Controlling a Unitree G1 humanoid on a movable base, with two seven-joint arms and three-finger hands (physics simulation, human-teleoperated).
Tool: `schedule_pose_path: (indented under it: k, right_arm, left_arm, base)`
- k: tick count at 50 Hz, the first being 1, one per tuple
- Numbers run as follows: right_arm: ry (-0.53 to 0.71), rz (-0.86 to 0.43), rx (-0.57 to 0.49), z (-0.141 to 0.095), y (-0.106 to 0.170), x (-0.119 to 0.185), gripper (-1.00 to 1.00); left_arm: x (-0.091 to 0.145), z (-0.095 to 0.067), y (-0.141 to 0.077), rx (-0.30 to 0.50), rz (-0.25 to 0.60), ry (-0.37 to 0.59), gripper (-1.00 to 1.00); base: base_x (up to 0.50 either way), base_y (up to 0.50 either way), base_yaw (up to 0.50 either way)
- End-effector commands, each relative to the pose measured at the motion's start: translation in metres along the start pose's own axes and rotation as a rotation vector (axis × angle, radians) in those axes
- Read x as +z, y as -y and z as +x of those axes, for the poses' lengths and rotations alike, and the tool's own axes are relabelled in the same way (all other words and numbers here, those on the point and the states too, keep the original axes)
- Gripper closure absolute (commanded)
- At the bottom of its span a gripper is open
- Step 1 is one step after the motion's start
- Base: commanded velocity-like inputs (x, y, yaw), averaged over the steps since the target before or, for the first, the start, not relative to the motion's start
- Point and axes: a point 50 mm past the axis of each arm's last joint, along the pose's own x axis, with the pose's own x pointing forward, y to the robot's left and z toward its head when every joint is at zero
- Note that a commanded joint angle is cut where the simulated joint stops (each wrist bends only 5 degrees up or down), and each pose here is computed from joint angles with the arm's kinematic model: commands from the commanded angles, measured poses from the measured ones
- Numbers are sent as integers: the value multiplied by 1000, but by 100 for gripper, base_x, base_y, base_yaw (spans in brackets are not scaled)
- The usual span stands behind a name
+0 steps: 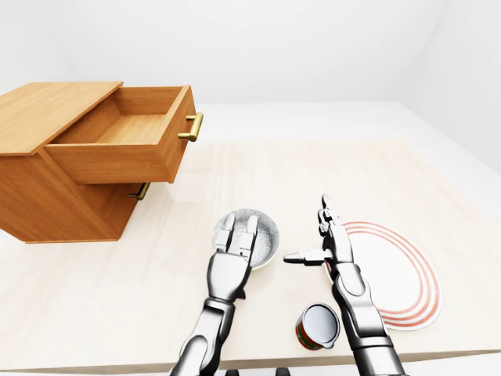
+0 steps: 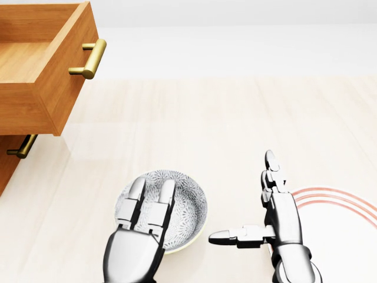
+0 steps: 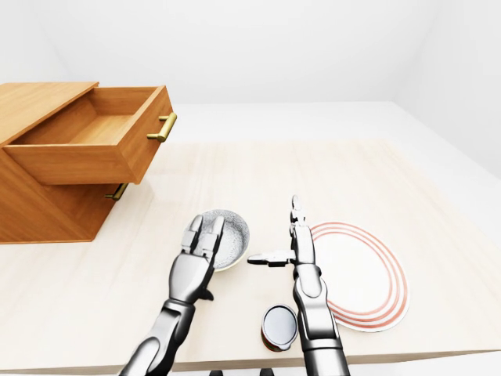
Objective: Put the bowl on top of the cabinet.
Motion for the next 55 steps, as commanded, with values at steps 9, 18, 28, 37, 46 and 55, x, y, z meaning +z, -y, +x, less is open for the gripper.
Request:
schedule_pose_path:
  k: [9, 18, 28, 37, 46, 55]
  right_arm:
    - [5, -1, 3, -2, 0, 2, -100]
    - [4, -2, 7, -1, -2, 1, -100]
    - [6, -1, 8, -1, -2, 1, -100]
    - [8, -4, 13, -2, -3, 1, -100]
    - [7, -7, 20, -1, -5, 0, -100]
    - [10, -7, 21, -3, -5, 2, -100]
  left_arm:
    - [8, -8, 35, -170, 107, 98, -100]
    - [5, -10, 40, -199, 140, 109, 95]
    - [8, -13, 40, -203, 146, 122, 91]
    - [6, -16, 41, -208, 147, 120, 87]
    - [3, -7, 24, -121, 97, 70, 86]
    - [-1, 4, -6, 27, 25, 12, 88]
  base:
    - [0, 0, 0]
    - [0, 0, 0]
    - [0, 0, 0]
    - [0, 0, 0]
    - [0, 0, 0]
    - [0, 0, 0]
